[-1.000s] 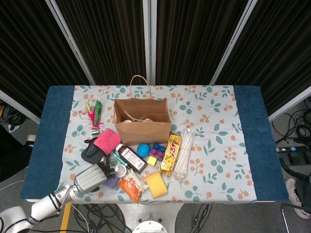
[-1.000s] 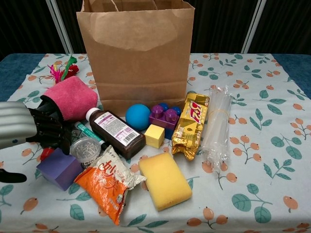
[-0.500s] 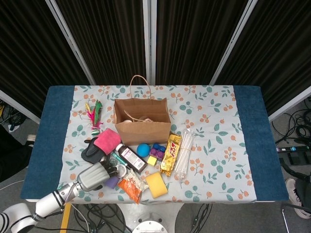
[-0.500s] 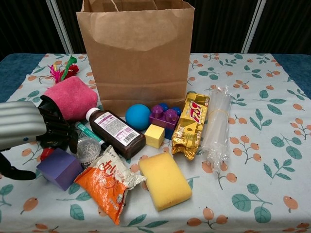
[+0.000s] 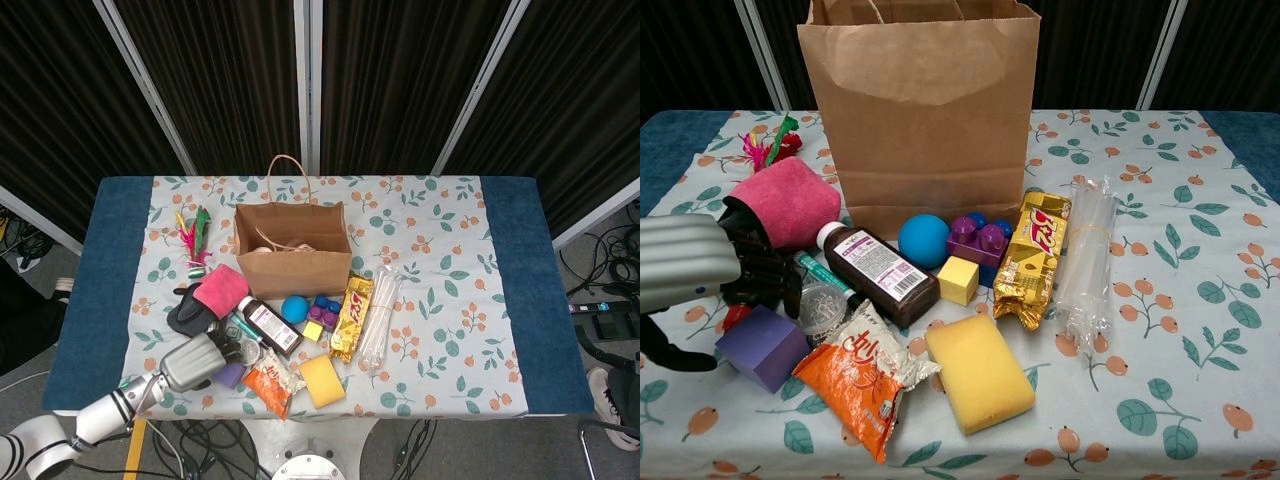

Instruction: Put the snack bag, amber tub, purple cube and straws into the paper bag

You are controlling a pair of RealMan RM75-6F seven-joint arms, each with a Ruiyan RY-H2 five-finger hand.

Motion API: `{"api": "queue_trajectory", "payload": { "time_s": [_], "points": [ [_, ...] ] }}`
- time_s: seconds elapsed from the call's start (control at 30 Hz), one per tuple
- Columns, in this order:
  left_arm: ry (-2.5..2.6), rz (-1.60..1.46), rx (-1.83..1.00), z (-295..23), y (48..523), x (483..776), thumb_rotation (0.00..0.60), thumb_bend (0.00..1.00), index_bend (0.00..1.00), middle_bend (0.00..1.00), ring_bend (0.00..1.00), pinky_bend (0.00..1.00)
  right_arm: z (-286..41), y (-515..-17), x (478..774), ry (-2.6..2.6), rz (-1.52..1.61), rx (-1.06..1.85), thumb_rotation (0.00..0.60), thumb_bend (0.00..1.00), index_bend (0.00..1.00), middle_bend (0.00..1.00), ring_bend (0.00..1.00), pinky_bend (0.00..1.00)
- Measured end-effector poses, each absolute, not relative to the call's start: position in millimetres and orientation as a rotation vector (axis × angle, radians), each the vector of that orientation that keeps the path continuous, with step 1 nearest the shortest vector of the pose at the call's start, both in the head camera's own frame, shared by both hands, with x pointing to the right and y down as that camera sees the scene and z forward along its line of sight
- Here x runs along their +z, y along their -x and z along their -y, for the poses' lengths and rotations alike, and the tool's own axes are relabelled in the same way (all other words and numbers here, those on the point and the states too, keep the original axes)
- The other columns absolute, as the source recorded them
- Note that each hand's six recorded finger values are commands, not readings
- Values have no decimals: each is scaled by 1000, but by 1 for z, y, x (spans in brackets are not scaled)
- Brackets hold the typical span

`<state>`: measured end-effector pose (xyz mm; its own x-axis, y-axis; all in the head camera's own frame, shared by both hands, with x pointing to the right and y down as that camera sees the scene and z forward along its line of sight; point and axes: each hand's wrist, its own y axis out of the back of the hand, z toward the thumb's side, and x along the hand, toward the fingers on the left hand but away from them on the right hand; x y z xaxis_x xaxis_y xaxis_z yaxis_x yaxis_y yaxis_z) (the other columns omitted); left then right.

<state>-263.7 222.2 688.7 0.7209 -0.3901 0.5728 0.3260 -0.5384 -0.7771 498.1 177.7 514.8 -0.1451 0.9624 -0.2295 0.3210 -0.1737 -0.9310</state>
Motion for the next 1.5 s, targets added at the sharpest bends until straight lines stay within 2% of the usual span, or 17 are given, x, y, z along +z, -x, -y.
{"api": "queue_trajectory", "payload": {
  "time_s": [0.17,0.4,0.87,1.17,1.5],
  "points": [
    [1936,-55,-904,-221,264,689,600,232,425,415,331,392,-178,-497,517,1513,1471,1345,600,0,308,252,127,156],
    [1939,-79,-892,-221,263,688,600,251,514,441,352,410,-179,-498,517,1507,1468,1349,600,0,309,252,127,156],
    [1921,-139,-883,-208,266,674,600,262,554,457,369,421,-179,-498,515,1501,1471,1344,600,0,308,251,127,156],
    [1770,-266,-932,-158,288,632,600,264,556,470,380,430,-177,-500,509,1501,1493,1316,600,0,309,252,127,156],
    [1502,-453,-944,-93,303,556,600,263,567,482,390,438,-178,-503,504,1508,1526,1280,600,0,309,252,127,156]
  ]
}}
